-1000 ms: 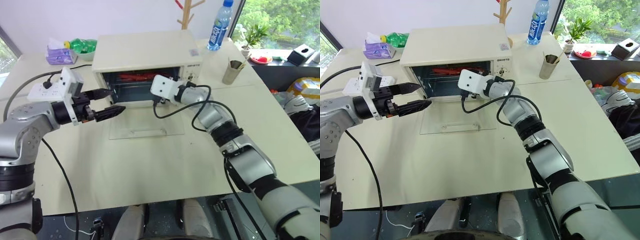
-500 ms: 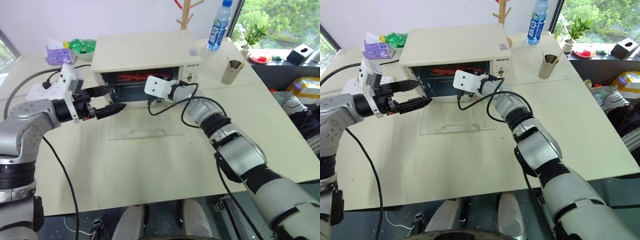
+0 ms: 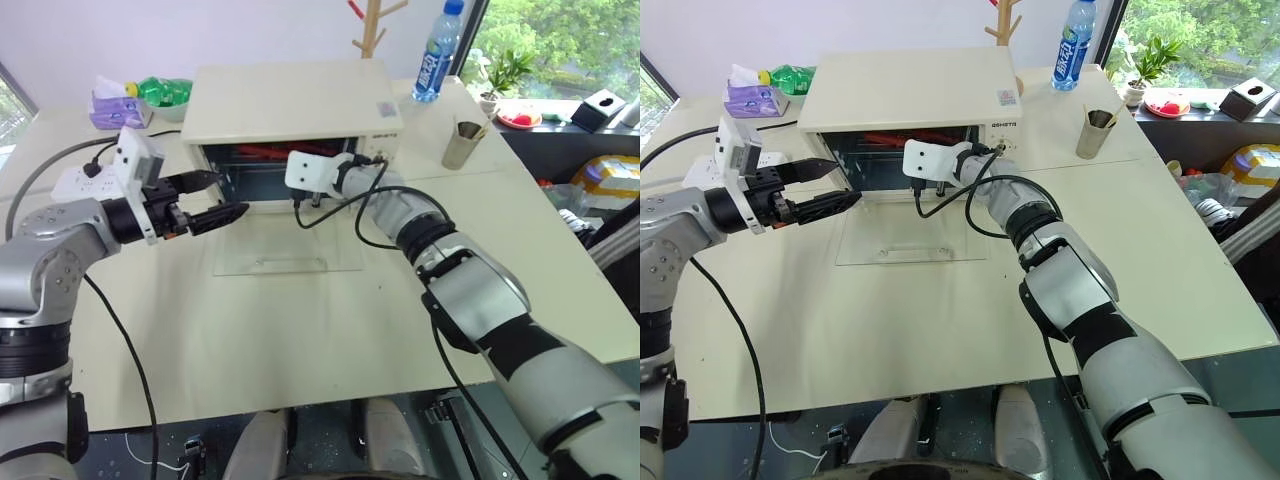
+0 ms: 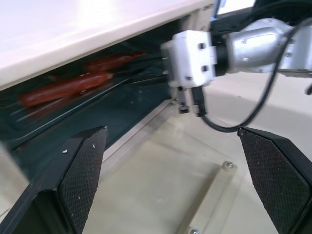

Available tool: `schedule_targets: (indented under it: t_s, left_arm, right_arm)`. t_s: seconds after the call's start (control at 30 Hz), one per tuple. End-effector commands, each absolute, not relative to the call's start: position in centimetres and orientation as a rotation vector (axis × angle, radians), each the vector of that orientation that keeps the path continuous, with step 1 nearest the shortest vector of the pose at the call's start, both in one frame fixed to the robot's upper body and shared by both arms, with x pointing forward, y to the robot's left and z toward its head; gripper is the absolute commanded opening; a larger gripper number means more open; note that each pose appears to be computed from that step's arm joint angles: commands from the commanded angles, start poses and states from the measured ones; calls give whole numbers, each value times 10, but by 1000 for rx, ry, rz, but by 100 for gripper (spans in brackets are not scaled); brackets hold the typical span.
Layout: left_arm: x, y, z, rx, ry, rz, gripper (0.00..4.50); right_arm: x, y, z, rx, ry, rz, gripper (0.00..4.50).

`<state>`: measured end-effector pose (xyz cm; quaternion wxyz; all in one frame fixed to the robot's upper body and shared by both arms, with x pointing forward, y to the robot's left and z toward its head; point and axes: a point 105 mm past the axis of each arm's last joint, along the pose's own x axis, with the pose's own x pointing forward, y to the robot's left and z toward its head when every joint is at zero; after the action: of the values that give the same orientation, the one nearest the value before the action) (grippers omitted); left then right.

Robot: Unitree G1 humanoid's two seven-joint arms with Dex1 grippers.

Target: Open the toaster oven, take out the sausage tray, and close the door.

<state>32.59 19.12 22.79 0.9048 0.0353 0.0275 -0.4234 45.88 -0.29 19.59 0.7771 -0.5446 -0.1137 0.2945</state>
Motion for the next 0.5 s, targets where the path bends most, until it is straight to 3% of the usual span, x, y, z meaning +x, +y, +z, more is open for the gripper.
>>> schedule_targets:
  t_s: [0.03,0.5]
  left_arm:
    - [330,198,245,77,-17,-854,450]
    - [363,204,238,128,90,-969,450]
  right_arm:
    - [457,0,203,-1117,-289,623,7]
    - [452,10,218,-1144,-381,629,7]
